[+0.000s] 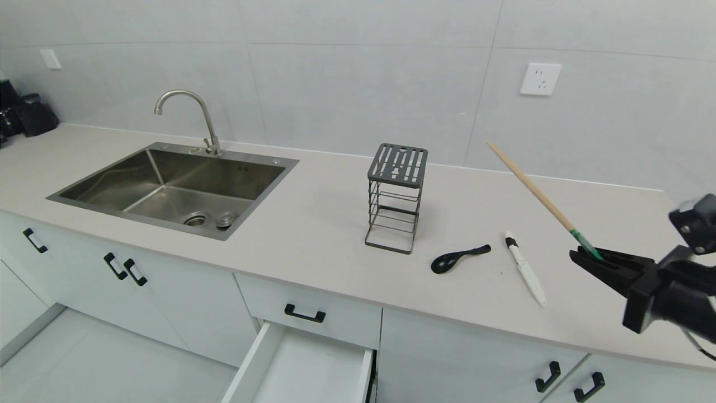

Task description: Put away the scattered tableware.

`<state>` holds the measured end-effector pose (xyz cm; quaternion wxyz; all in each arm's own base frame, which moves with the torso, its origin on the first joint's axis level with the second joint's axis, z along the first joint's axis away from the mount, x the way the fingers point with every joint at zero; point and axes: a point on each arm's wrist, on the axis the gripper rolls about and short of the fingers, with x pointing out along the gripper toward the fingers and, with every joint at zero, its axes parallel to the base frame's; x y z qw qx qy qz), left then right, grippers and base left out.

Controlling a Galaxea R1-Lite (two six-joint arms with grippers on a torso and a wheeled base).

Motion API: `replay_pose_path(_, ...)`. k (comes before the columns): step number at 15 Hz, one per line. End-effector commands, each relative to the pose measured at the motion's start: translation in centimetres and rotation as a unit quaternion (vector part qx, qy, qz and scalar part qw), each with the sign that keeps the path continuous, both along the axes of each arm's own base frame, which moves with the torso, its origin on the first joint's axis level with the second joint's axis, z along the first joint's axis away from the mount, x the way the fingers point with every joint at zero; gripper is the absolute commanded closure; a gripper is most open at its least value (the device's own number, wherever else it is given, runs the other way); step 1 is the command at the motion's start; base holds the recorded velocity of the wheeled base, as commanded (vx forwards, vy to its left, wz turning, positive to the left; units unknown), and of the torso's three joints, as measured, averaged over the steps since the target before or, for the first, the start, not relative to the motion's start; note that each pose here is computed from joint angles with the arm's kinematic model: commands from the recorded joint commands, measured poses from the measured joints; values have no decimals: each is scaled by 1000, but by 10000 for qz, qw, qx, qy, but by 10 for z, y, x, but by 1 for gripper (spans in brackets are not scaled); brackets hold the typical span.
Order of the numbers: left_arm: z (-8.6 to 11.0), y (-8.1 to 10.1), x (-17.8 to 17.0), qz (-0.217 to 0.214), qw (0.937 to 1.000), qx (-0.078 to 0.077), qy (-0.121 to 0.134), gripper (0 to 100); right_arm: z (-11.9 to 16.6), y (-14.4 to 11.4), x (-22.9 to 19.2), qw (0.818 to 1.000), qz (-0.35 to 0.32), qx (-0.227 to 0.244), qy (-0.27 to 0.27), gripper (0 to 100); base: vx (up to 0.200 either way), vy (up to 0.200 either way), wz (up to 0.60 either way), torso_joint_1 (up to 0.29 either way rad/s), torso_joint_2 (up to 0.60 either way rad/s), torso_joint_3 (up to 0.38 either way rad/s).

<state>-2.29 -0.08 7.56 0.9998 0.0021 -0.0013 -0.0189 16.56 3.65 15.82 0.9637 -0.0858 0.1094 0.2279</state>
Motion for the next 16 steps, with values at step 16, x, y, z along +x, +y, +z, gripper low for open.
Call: replay_pose_path(16,0,0,0,-2,10000,2,5,0,40,71,-17,9581,2762,-625,-418,100,0,0,0,0,0,0)
